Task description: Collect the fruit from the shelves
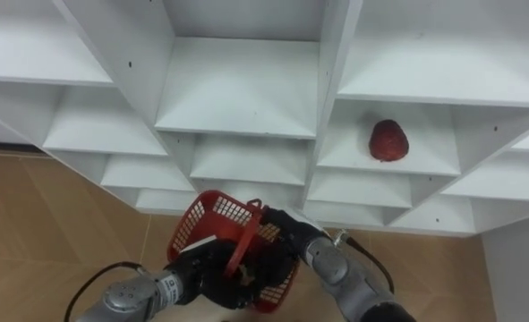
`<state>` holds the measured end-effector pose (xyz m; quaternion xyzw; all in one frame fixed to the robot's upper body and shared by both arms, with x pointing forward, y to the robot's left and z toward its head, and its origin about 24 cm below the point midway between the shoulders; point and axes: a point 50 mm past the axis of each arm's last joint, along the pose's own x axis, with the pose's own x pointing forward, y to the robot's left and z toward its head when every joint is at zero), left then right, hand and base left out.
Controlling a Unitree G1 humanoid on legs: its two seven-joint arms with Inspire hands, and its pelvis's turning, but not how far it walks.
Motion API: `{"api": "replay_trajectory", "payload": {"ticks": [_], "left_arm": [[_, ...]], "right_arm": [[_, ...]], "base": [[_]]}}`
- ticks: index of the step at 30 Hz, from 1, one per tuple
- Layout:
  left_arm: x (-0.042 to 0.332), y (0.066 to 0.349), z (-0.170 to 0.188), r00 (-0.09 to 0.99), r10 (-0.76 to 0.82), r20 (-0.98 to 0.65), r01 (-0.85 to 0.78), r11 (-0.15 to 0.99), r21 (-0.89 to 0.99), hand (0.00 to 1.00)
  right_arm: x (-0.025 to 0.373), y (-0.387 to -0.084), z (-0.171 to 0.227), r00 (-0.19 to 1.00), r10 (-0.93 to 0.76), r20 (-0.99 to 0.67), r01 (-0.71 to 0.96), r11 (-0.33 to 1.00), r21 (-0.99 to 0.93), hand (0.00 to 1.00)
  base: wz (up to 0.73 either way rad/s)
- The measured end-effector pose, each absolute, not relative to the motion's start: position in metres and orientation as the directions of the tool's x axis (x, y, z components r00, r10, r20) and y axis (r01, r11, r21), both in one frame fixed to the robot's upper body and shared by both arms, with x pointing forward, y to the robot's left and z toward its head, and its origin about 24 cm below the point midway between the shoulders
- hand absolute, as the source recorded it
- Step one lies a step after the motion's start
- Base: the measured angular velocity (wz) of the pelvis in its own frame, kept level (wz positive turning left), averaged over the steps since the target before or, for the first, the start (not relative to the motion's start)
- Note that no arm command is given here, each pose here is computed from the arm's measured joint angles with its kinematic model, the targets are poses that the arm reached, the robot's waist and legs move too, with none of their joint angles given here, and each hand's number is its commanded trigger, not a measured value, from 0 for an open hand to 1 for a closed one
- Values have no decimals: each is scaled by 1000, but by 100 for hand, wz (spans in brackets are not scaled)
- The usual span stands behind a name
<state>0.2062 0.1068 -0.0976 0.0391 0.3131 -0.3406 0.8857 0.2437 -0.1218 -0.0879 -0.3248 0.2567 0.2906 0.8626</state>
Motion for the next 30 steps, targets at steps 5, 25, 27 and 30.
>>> {"api": "replay_trajectory", "payload": {"ticks": [5,25,27,30], "left_arm": [[206,106,-98,571,-580,-581,629,764,-144,100],[206,114,-100,617,-516,-595,578,810,-103,100],[205,119,-102,625,-493,-606,556,825,-97,100],[200,129,-106,629,-456,-630,534,842,-76,100]], "right_arm": [[241,-122,-90,693,336,-638,-673,620,-404,0],[225,-130,-102,658,321,-681,-682,638,-359,0],[224,-130,-101,656,327,-680,-685,635,-356,0],[221,-129,-101,650,348,-676,-695,632,-343,0]], "base": [[3],[0],[-8],[-2]]}}
